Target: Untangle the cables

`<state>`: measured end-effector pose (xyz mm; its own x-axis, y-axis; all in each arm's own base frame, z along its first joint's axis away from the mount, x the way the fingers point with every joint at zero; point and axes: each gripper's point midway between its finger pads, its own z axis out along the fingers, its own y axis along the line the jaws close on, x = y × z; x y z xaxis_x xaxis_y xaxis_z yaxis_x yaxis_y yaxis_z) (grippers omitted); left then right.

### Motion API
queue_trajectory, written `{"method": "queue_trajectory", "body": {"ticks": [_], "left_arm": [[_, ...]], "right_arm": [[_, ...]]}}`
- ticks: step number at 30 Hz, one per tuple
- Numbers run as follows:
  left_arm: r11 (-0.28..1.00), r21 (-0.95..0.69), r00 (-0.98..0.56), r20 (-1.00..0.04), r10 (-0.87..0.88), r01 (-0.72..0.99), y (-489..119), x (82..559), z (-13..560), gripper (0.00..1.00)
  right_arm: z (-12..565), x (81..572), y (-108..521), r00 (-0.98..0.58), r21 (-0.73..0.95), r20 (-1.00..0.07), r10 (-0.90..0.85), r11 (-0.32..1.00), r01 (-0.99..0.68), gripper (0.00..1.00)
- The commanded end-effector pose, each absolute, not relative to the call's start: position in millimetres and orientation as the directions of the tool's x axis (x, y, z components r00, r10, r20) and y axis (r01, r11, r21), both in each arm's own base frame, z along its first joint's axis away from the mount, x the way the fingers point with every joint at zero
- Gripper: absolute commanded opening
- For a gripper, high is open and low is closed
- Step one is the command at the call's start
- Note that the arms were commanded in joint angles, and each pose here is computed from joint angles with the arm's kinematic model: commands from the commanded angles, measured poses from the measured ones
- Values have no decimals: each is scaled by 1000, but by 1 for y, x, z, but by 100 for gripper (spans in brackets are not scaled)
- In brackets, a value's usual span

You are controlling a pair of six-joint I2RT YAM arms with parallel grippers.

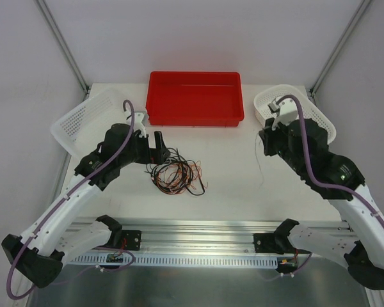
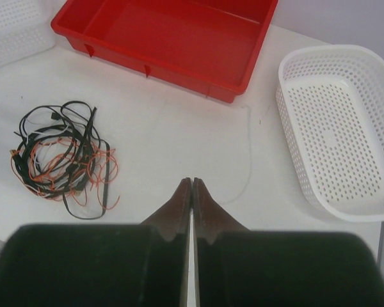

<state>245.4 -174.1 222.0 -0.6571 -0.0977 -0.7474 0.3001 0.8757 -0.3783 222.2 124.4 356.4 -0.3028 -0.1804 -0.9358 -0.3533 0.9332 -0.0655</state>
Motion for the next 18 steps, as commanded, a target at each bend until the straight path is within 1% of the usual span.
{"method": "queue_trajectory", "body": {"ticks": [1, 3, 4, 6, 7, 8, 9, 10, 12, 15, 18], "left_arm": [[944, -178, -557, -831, 7, 278, -134, 250, 239, 99], [955, -129, -529, -848, 33, 266, -125, 252, 241, 99], [966, -87, -506, -861, 51, 244, -115, 253, 243, 99], [978, -40, -508, -858, 71, 204, -104, 255, 232, 99], [985, -15, -497, -865, 74, 173, -97, 257, 230, 99], [987, -7, -498, -864, 74, 160, -94, 257, 224, 99], [988, 5, -520, -850, 85, 154, -92, 255, 208, 99], [989, -2, -508, -858, 75, 149, -92, 257, 206, 99], [989, 5, -535, -841, 84, 148, -91, 255, 183, 99], [987, 31, -551, -826, 114, 158, -90, 255, 175, 99], [988, 41, -558, -821, 119, 150, -87, 254, 170, 99]], "right_arm": [[408, 250, 156, -195, -20, -975, -107, 916, -402, 1], [421, 261, 165, -166, -30, -980, -108, 911, -412, 1], [418, 274, 174, -176, -44, -976, -127, 910, -413, 1], [441, 288, 178, -123, -52, -986, -110, 915, -399, 1], [440, 299, 184, -125, -62, -985, -120, 917, -395, 1], [456, 309, 183, -87, -53, -992, -92, 926, -373, 1], [460, 318, 183, -73, -53, -994, -85, 931, -360, 1], [466, 325, 183, -54, -56, -995, -79, 936, -348, 1], [482, 349, 185, -3, -48, -999, -52, 948, -316, 1], [495, 383, 193, 57, -43, -998, -27, 953, -301, 1], [492, 421, 208, 96, -41, -995, -12, 950, -309, 1]]}}
